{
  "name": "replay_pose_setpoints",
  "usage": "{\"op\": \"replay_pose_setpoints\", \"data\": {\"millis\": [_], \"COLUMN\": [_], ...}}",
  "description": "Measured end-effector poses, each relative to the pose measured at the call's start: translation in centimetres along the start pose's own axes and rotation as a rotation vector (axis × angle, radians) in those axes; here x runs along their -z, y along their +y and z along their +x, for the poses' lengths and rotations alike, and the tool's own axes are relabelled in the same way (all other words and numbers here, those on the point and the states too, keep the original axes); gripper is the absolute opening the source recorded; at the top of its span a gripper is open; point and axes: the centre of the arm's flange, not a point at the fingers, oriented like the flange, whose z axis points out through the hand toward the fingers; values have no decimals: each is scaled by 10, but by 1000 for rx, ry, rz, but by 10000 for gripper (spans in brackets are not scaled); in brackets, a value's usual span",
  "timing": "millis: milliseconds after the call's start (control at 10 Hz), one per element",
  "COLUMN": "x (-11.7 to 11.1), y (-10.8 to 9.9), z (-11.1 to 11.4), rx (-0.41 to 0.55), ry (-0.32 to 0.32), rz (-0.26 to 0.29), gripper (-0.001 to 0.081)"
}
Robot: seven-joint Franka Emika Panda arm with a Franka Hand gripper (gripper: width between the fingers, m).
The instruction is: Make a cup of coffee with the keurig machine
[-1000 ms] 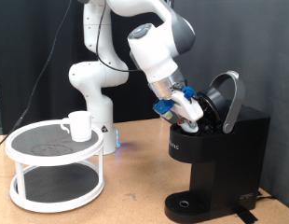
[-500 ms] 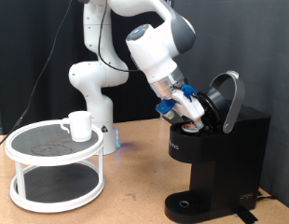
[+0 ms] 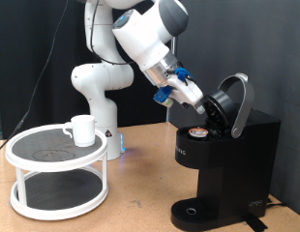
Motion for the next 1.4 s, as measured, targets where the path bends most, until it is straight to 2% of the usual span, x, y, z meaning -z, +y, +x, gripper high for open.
{"op": "replay_pose_setpoints", "data": {"millis": [100,300,500,900,1100,1300,1400], "x": [-1,8,30,82,86,85,84], "y": [-1,0,6,19,21,24,29], "z": [0,-3,-10,-22,-21,-24,-27], "rx": [-6,-45,-50,-50,-57,-63,-54], "ry": [-2,-65,-126,-197,-202,-224,-200], "rz": [-2,-18,-32,-58,-56,-78,-136], "gripper": [734,734,734,734,734,734,734]}}
